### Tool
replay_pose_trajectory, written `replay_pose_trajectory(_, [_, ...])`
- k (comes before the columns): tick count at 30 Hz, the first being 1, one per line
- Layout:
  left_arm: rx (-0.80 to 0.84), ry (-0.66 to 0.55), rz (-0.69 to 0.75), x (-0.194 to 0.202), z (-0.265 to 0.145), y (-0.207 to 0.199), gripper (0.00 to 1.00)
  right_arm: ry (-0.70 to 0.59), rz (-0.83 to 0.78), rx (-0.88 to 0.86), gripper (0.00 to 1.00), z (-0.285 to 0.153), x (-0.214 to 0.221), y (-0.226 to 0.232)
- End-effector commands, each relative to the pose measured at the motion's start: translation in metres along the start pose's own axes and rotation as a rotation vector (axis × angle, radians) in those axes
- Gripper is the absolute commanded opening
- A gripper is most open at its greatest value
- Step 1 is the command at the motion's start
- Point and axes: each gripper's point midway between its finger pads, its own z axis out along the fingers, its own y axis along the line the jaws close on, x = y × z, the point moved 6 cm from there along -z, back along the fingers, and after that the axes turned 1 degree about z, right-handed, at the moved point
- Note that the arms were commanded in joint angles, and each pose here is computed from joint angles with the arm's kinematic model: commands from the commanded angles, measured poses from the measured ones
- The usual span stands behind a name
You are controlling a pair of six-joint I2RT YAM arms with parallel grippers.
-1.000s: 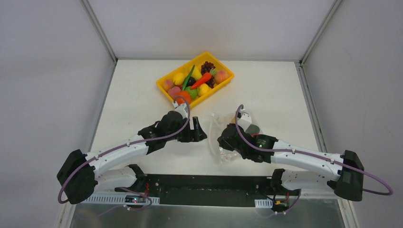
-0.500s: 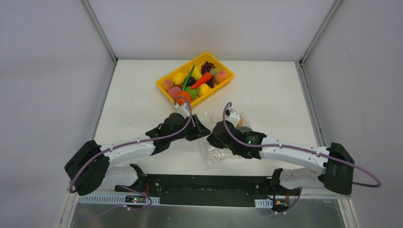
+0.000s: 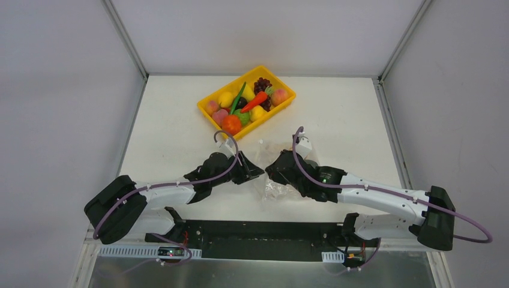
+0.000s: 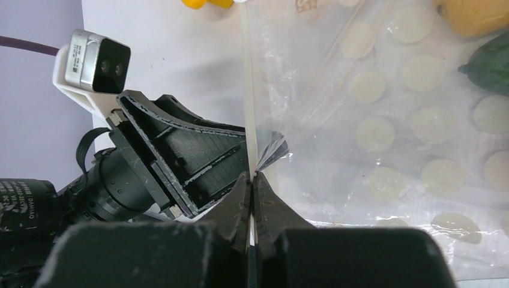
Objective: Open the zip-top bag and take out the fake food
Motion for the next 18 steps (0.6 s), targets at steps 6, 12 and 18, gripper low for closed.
replay_pose_trajectory(6, [0.189,-0.006,-0.008,-0.008,0.019,-0.053,0.44,0.004,0.024,-0.106,0.00,-0.010,-0.006,0.025])
replay_pose_trajectory(12, [0.223,0.011,-0.005,0.004,0.040,-0.063,0.51,0.016,0.016,-0.130,0.00,-0.011,-0.002,0.034])
replay_pose_trajectory(18, [0.248,-0.003,-0.040,0.010,0.061,-0.060,0.54,0.030,0.015,-0.138,0.00,-0.010,0.003,0.039])
